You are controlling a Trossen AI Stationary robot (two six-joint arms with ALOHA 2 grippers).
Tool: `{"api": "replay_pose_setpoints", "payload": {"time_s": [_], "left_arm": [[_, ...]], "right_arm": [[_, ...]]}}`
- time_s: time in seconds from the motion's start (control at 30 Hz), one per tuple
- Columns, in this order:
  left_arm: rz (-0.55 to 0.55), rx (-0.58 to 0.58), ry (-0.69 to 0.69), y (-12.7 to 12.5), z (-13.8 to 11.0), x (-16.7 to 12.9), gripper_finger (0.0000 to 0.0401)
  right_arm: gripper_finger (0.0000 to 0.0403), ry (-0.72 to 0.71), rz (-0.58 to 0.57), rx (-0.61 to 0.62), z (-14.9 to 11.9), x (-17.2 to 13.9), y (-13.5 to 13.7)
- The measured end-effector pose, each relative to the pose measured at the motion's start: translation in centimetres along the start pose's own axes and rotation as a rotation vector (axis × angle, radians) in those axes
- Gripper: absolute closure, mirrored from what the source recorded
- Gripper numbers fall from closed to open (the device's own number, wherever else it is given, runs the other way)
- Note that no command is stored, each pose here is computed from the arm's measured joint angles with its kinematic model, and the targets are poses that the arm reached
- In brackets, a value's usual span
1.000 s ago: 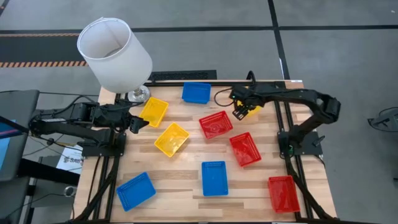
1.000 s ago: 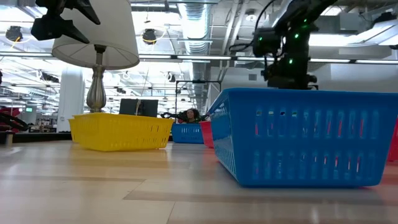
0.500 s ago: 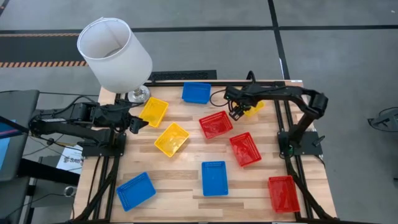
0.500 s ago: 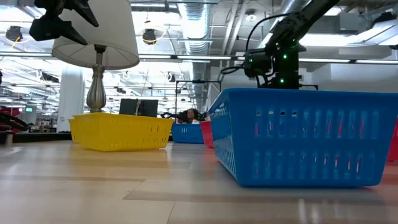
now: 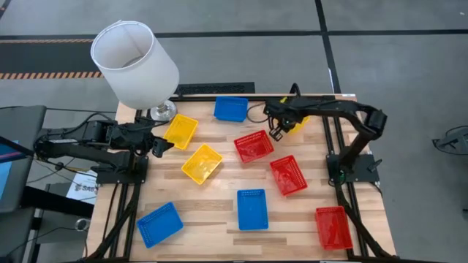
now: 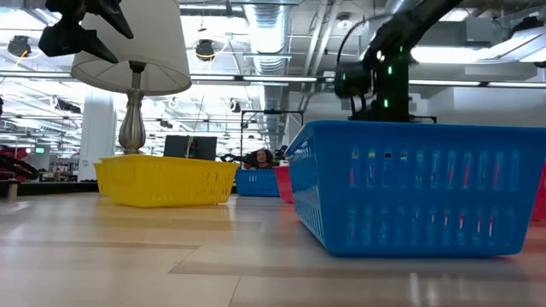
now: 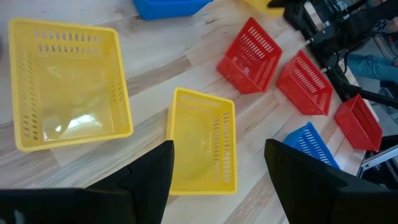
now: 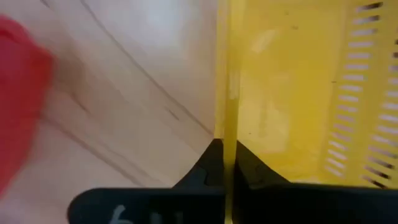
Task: Stack baskets by color
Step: Stack the top right yellow basket on the bottom yellow basket
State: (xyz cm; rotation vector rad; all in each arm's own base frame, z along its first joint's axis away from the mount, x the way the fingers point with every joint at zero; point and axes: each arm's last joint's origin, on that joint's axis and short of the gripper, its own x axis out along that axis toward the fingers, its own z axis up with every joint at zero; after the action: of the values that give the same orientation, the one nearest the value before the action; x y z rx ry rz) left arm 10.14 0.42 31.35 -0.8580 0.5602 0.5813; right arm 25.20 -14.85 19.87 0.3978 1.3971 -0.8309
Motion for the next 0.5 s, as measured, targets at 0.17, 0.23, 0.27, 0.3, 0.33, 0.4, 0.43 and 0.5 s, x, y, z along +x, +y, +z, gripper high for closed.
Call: {"api": "replay_pose_setpoints", "payload": {"time_s": [0.17,0.23,0.27,0.3,0.33,0.4,0.43,0.5], "left_arm": [[0.012,0.006,0.007,0.1,-0.1,0.0,0.016],[0.017,0.007,0.01,0.2,-0.1,0.0,0.016],[0.017,0.007,0.01,0.2,-0.1,0.0,0.016],[0.017,0.007,0.009,0.2,-0.1,0.0,0.016],[0.017,0.006,0.009,0.2,-0.1,0.0,0.016],[0.018,0.002,0.009,0.2,-0.1,0.0,0.016],[0.017,0.0,0.009,0.2,-0.1,0.0,0.016],[0.017,0.0,0.008,0.2,-0.1,0.0,0.016]], "right_arm": [[0.0397,-0.18,0.055,0.011,1.0,-6.8,-0.6],[0.0397,-0.263,0.095,-0.016,1.2,-9.6,0.3],[0.0397,-0.306,0.122,-0.038,1.4,-10.9,0.9],[0.0398,-0.345,0.146,-0.063,1.5,-12.1,1.7],[0.0398,-0.384,0.167,-0.092,1.7,-13.3,2.6],[0.0398,-0.462,0.205,-0.175,2.2,-15.3,4.6],[0.0398,-0.492,0.218,-0.229,2.3,-16.0,5.8],[0.0398,-0.564,0.243,-0.336,2.8,-17.2,8.5]]}}
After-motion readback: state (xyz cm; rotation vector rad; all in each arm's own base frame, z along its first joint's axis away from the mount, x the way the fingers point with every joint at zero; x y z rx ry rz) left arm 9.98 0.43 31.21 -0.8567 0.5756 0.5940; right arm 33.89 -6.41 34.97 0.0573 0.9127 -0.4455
